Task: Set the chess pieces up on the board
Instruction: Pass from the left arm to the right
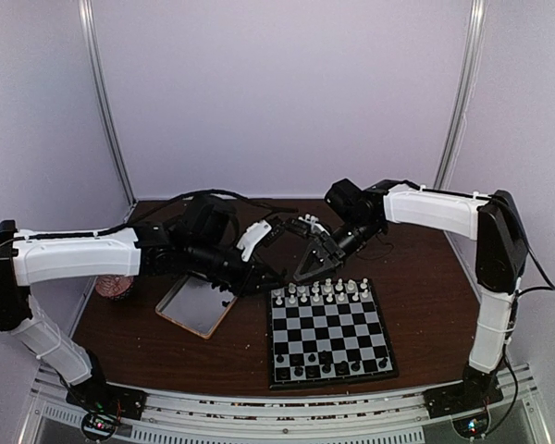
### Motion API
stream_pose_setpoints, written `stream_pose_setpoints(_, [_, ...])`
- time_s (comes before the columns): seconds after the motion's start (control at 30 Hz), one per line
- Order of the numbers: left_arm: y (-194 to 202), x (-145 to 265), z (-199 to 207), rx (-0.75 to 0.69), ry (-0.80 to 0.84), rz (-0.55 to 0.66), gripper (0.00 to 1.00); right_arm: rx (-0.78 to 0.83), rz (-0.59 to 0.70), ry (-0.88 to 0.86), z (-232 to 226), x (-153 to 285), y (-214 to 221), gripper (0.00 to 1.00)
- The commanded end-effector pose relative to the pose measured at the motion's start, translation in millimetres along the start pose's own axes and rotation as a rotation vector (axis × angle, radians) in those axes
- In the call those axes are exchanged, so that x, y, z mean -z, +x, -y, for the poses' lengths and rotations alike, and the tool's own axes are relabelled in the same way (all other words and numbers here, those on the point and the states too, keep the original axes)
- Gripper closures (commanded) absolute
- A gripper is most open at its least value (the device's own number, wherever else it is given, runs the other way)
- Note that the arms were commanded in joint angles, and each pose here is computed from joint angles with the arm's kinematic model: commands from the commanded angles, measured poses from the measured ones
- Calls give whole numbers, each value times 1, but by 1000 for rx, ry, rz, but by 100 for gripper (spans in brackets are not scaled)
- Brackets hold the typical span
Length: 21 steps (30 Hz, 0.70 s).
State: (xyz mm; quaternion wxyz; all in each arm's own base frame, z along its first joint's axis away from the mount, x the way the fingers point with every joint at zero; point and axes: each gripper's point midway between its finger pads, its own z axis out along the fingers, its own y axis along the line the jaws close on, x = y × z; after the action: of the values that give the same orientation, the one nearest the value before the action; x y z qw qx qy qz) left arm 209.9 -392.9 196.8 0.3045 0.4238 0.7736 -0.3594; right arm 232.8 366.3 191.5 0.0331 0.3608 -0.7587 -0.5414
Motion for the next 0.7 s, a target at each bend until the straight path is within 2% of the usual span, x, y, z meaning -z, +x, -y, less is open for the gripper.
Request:
stream_pose_setpoints(0.0, [-8, -7, 2, -63, -44, -24, 88, -48, 23, -77, -8, -5, -11, 48])
stream_pose_setpoints(0.2, [-5, -13, 3, -85, -83, -69, 89, -70, 29, -128, -13, -6, -12, 50])
stream_pose_setpoints(0.47, [-7, -16, 3, -99, -96, -71, 88, -93, 37, -134, -9, -9, -11, 66])
stream_pose_setpoints(0.67, [-5, -18, 3, -100, -100, -78, 89, -99, 34, -144, -10, -13, -12, 70])
